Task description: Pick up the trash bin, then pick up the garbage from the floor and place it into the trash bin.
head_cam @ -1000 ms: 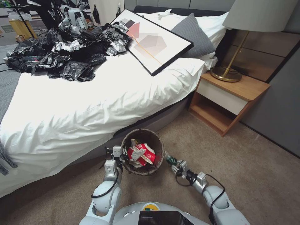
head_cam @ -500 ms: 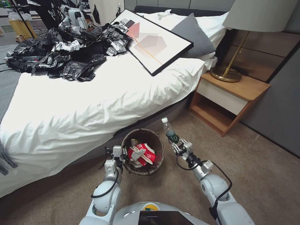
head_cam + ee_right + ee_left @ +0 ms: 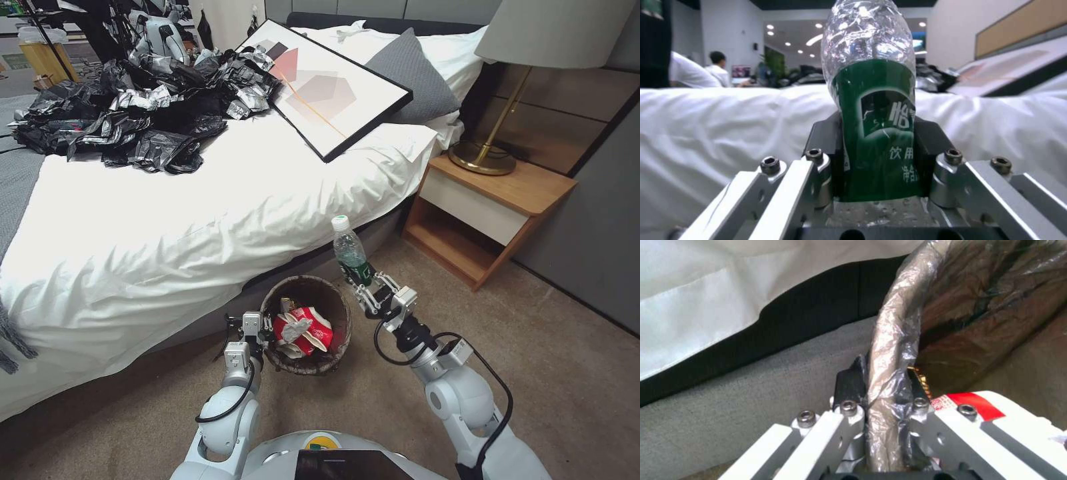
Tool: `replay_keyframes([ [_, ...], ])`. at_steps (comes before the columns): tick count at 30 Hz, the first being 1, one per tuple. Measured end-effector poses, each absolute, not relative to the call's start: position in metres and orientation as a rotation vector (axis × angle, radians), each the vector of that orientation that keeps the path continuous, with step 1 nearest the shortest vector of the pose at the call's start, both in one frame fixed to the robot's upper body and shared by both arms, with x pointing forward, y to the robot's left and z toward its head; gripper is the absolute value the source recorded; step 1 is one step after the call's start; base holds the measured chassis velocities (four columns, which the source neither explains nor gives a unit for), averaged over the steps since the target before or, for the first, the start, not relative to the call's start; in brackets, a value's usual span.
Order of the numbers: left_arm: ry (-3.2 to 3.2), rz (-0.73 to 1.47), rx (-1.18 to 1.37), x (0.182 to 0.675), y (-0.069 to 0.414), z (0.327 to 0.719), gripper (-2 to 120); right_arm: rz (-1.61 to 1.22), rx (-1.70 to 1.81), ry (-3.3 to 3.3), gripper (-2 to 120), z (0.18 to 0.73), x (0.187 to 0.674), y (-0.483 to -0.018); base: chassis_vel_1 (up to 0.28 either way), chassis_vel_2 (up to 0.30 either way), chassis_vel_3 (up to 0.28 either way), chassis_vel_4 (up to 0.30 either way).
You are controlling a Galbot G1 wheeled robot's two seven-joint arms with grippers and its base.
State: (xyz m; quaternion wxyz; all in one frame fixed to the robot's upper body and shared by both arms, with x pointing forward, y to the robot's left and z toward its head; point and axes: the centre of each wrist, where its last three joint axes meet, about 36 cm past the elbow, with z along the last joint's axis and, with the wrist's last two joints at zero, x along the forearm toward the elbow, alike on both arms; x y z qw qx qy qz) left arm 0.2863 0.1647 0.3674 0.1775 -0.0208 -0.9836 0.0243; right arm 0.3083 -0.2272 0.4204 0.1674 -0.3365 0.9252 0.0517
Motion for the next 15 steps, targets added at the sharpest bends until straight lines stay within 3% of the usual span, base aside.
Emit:
replay_keyframes([
  [7, -2.782, 0.067, -0.063, 0.286, 0.164, 0.367, 5, 0.140, -1.083, 2.628, 27, 0.428, 0.290, -0.208, 0.000, 0.000, 0.000, 0.000],
  [15, -2.781, 0.068, -0.070, 0.286, 0.160, 0.367, 5, 0.092, -1.230, 2.710, 27, 0.394, 0.283, -0.196, 0.000, 0.000, 0.000, 0.000],
])
